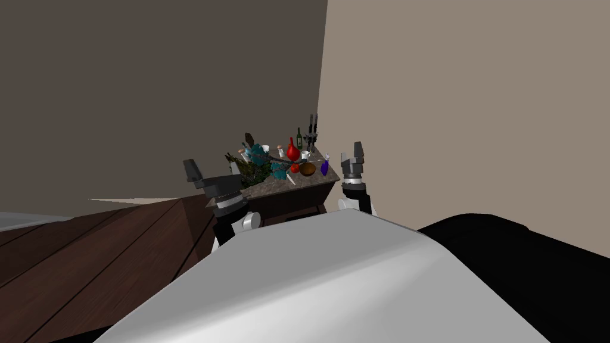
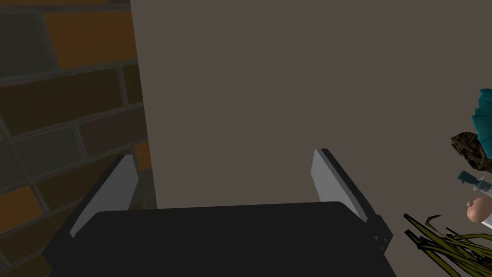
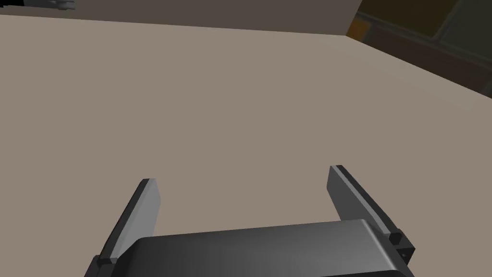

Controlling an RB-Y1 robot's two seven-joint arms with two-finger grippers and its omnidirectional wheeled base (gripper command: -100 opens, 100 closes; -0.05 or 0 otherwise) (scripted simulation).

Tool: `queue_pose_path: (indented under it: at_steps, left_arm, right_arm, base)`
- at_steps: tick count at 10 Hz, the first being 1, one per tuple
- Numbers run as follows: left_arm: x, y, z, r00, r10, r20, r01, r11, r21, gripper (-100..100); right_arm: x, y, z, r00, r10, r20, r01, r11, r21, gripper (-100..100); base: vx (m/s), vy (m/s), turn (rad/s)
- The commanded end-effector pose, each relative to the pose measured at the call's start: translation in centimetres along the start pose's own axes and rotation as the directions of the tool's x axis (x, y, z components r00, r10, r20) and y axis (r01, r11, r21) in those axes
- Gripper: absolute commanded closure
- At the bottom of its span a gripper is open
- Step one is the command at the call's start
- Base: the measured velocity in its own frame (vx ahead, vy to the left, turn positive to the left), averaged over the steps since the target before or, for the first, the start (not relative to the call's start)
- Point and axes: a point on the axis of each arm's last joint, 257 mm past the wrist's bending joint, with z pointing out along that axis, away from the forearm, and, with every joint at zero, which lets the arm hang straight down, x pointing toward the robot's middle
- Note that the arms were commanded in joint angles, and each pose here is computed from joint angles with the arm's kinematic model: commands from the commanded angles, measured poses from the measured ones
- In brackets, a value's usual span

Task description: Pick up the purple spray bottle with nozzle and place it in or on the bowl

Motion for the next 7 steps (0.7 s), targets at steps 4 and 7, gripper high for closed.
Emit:
queue_pose_path:
  at_steps: [4, 7]
  left_arm:
    - [0.0, 0.0, 0.0, 1.0, 0.0, 0.0, 0.0, 1.0, 0.0, 0]
    - [0.0, 0.0, 0.0, 1.0, 0.0, 0.0, 0.0, 1.0, 0.0, 0]
  right_arm:
    - [0.9, -2.2, 0.0, 0.995, 0.079, -0.067, -0.075, 0.996, 0.053, -100]
    - [1.1, -4.3, 0.1, 0.981, 0.178, -0.075, -0.169, 0.979, 0.114, -100]
  base:
    - [-0.001, 0.01, -0.012]
    - [0.001, 0.016, -0.018]
